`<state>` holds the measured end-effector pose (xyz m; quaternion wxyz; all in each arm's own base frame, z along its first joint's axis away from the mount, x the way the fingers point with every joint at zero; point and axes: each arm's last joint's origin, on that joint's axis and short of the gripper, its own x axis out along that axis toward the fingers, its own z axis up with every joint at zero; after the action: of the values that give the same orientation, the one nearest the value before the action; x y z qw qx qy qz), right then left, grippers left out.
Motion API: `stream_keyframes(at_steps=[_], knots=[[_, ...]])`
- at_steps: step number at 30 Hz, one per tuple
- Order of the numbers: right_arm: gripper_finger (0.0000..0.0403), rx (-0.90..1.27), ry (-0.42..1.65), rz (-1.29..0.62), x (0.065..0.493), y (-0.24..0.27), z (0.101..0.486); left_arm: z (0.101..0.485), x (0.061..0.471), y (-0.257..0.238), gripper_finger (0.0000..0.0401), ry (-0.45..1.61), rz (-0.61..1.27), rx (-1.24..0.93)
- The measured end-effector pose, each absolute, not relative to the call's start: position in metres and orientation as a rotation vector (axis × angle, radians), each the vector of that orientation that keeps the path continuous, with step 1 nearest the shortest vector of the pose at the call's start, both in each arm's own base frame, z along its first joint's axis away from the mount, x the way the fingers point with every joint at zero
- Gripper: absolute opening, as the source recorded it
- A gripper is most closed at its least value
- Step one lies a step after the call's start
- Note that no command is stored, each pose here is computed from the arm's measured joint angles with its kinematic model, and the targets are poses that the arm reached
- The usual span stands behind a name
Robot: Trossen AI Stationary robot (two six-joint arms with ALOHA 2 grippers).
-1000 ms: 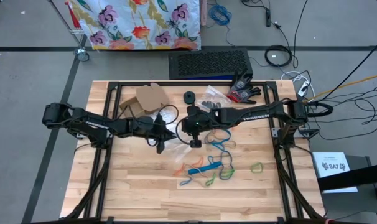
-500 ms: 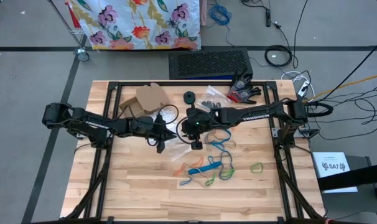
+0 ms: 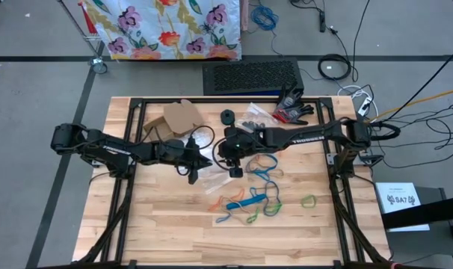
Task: Sort rubber bands
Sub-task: Open the transparent zip bag
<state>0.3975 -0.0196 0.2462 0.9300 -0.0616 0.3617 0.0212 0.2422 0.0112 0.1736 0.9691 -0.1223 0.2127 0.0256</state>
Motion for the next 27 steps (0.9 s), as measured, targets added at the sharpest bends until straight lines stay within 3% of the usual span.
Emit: stream_keyframes(at_steps=[6,21,27], knots=[[0.0116,-0.073,0.728,0.088,0.4036,-0.0265,0.2371,0.174,0.2424,0.0111,0.0045,0.427,0.051,-0.247],[0.001,-0.114,0.702,0.101,0.4069,-0.0266,0.2363,0.1749,0.2428,0.0111,0.0045,0.419,0.05,-0.246],[0.0002,-0.126,0.714,0.077,0.4065,-0.0257,0.2356,0.1748,0.2427,0.0112,0.0045,0.42,0.051,-0.246]])
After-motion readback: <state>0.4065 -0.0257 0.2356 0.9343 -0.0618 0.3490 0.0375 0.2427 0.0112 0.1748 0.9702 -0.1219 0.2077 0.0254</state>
